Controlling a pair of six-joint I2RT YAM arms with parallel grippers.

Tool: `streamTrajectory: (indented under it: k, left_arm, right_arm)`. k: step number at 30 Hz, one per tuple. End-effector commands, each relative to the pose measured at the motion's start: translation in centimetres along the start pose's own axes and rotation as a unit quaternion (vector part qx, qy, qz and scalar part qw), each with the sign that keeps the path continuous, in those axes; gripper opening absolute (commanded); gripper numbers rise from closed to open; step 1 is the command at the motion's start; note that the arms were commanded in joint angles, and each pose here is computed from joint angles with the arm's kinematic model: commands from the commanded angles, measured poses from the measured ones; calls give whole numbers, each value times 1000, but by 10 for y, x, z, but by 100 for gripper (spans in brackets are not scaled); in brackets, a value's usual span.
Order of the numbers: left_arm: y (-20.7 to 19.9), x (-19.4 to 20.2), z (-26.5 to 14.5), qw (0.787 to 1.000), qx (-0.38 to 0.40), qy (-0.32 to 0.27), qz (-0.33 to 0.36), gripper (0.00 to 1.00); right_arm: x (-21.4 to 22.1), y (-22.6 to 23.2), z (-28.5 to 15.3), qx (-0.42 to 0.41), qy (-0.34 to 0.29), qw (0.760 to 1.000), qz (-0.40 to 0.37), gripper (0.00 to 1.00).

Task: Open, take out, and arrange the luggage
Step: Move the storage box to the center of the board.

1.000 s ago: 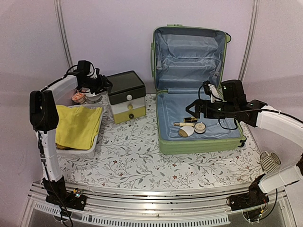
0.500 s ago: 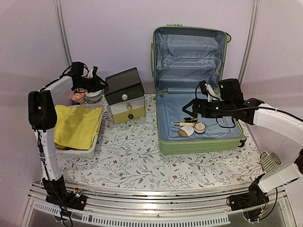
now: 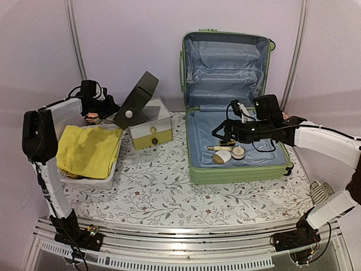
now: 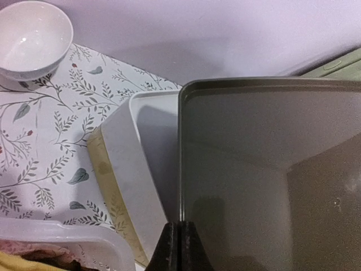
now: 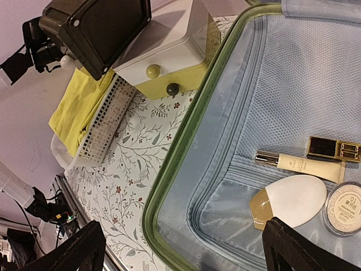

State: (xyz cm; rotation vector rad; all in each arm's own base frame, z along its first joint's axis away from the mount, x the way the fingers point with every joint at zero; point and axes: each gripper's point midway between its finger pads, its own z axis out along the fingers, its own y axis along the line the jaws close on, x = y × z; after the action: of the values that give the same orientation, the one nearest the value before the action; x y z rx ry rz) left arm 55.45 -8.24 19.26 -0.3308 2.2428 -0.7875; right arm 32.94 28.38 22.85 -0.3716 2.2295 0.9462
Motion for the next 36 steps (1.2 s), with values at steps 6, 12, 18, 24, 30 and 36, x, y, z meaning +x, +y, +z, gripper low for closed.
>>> streamTrajectory:
  k: [6,12,18,24,30,36]
  left_arm:
    - [-6,8,15,997,-53,-29,-47,3]
    - [-19,-3,14,995,-53,-52,-64,4]
    - [-46,-28,-18,992,-38,-105,-52,3]
    - [-52,-31,-22,990,-37,-123,-63,0]
    - [-64,-35,-20,989,-25,-136,-58,9]
    - [-65,-38,-20,990,-28,-132,-45,48]
  right_arm:
    - [-11,5,-8,-1,-18,1000,-12,99]
    - [-11,7,-2,-13,-15,1000,-9,99]
    - [-23,8,23,-27,-9,1000,1,99]
    - [-51,28,55,-80,-11,997,6,99]
    - [-58,34,67,-93,-11,996,3,99]
    - [-53,32,58,-82,-15,996,-10,99]
